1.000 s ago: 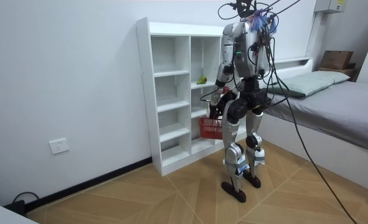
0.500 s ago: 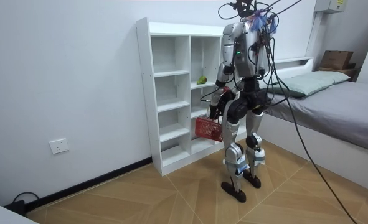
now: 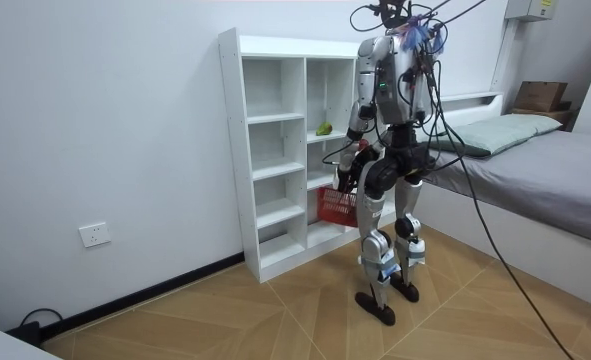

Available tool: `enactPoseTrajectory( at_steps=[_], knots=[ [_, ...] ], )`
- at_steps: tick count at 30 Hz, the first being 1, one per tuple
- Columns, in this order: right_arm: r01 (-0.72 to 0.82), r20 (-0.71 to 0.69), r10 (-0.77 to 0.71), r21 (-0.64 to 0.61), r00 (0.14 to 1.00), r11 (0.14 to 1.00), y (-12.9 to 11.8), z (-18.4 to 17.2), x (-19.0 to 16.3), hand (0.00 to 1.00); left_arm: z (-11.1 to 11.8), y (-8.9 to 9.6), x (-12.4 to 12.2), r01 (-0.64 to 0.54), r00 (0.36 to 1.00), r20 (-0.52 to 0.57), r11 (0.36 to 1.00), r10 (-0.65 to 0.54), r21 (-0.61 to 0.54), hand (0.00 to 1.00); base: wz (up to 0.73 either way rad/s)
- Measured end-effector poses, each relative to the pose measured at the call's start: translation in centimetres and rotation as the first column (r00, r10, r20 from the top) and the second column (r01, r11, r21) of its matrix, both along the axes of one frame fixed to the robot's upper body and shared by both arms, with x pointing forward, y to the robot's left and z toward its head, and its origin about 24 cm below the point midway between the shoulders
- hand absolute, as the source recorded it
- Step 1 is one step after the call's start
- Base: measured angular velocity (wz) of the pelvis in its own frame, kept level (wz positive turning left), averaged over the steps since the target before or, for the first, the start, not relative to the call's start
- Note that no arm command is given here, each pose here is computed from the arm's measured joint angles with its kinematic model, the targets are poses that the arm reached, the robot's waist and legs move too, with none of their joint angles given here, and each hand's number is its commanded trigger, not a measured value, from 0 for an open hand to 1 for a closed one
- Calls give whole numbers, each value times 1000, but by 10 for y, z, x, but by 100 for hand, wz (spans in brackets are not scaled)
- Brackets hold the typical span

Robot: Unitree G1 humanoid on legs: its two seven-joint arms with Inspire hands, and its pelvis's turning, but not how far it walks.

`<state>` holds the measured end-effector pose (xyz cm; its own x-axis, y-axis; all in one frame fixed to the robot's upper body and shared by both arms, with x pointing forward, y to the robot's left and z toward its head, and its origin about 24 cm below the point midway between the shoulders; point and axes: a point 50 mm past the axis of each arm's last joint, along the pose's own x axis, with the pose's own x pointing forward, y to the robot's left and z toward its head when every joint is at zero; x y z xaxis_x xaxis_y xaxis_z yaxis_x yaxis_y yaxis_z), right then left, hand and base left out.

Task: Collect fruits from the closet

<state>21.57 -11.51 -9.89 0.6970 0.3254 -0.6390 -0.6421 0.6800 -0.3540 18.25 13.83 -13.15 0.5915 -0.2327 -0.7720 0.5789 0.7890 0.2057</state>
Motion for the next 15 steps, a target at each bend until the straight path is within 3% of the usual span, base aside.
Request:
enactPoseTrajectory(
  at_steps=[7,15],
  knots=[
    [-1,9,1,-9,1000,1000,-3,1,1,0,1,7,3,-36,999,6,999,36,0,100,0],
    [-6,117,4,23,993,1000,-1,19,7,0,0,18,-1,-168,986,-16,984,167,-51,100,2]
  ],
)
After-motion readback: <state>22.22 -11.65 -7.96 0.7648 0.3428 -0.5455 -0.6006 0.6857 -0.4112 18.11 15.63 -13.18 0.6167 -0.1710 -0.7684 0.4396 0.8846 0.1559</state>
